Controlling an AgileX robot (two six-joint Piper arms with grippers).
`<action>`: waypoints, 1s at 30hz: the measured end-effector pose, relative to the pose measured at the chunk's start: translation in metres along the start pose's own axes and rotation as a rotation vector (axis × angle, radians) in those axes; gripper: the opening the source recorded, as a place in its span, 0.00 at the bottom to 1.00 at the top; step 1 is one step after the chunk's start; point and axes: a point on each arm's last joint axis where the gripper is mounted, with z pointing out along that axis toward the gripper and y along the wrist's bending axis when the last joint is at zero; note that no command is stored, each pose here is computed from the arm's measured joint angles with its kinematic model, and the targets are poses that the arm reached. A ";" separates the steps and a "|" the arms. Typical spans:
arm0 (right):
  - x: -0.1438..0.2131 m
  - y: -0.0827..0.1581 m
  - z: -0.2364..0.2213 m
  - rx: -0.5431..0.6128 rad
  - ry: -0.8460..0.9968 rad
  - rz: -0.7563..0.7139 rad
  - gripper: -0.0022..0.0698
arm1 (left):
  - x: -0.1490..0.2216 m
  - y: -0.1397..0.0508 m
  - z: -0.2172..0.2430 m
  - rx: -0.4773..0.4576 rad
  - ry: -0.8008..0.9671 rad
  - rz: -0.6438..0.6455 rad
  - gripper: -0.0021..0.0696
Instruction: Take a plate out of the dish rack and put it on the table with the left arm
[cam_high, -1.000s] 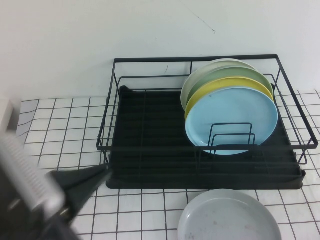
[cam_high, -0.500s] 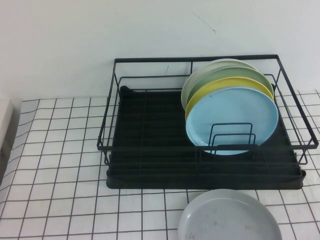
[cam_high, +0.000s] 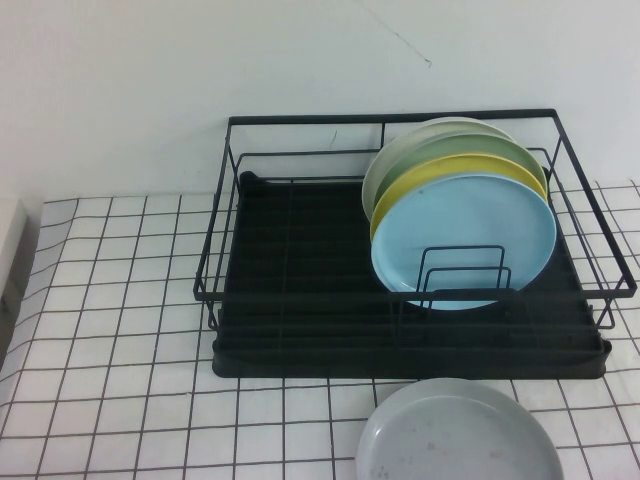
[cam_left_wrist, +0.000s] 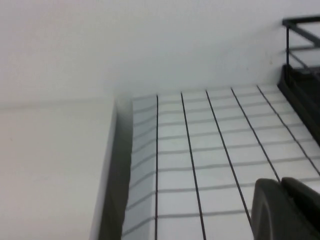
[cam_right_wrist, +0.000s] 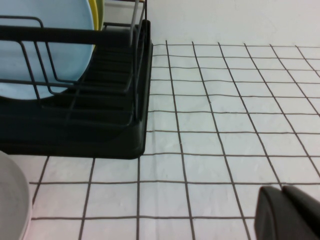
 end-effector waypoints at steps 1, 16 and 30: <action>0.000 0.000 0.000 0.000 0.000 0.000 0.03 | 0.003 -0.001 0.000 0.007 0.034 -0.008 0.03; 0.000 0.000 0.000 0.000 0.000 0.000 0.03 | 0.013 -0.002 -0.001 0.024 0.142 -0.019 0.03; 0.000 0.000 0.000 0.000 0.000 0.000 0.03 | 0.013 -0.002 -0.001 0.025 0.144 -0.019 0.03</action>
